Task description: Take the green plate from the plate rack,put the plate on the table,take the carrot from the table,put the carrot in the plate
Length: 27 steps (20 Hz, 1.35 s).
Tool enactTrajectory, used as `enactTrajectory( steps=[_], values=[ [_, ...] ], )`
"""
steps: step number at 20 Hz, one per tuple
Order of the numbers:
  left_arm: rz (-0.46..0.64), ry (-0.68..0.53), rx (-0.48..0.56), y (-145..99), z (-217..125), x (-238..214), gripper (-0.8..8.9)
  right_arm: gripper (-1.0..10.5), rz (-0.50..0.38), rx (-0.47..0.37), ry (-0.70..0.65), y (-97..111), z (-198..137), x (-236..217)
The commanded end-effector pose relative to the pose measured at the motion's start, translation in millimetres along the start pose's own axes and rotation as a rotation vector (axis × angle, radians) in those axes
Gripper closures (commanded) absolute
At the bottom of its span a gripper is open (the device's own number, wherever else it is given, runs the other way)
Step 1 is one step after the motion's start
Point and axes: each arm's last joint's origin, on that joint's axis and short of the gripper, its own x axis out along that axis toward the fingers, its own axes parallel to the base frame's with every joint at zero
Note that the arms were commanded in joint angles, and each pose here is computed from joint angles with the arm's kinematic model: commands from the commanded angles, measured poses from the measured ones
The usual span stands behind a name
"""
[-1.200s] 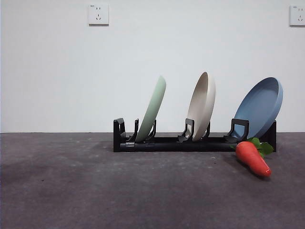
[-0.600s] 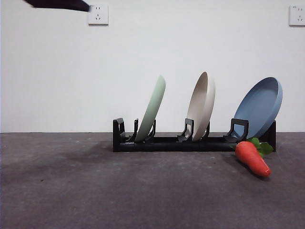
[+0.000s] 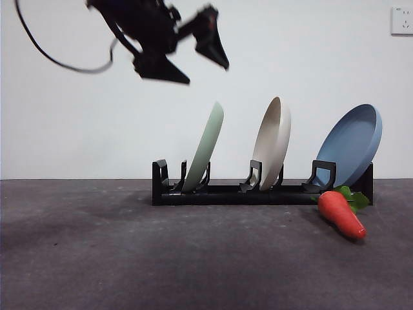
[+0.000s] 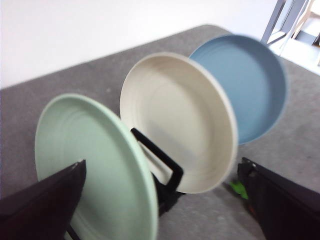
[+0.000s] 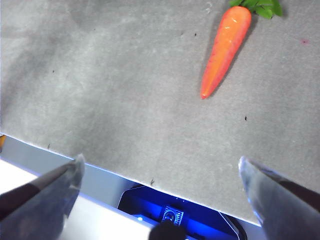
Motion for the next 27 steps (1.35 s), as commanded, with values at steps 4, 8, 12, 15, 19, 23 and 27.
enactTrajectory(
  steps=[4,8,12,15,19,23,27],
  values=[
    [0.044,0.017,0.034,10,-28,40,2.53,2.9,-0.004,0.016,-0.009,0,1,-1],
    [0.063,0.036,0.033,14,-43,57,2.53,2.9,-0.004,0.016,-0.009,0,1,-1],
    [0.061,0.056,0.029,14,-49,62,4.53,2.9,-0.004,0.016,-0.009,0,1,-1],
    [0.056,0.053,0.031,13,-49,62,6.35,2.9,-0.004,0.015,-0.009,0,1,-1],
    [0.052,0.064,0.028,13,-50,62,7.32,2.9,-0.004,0.015,-0.009,0,1,-1],
    [0.032,0.068,0.023,12,-50,62,8.22,2.9,-0.004,0.015,-0.009,0,1,-1],
    [-0.026,0.066,0.01,10,-50,62,8.22,2.9,-0.004,0.015,-0.009,0,1,-1]
  ],
)
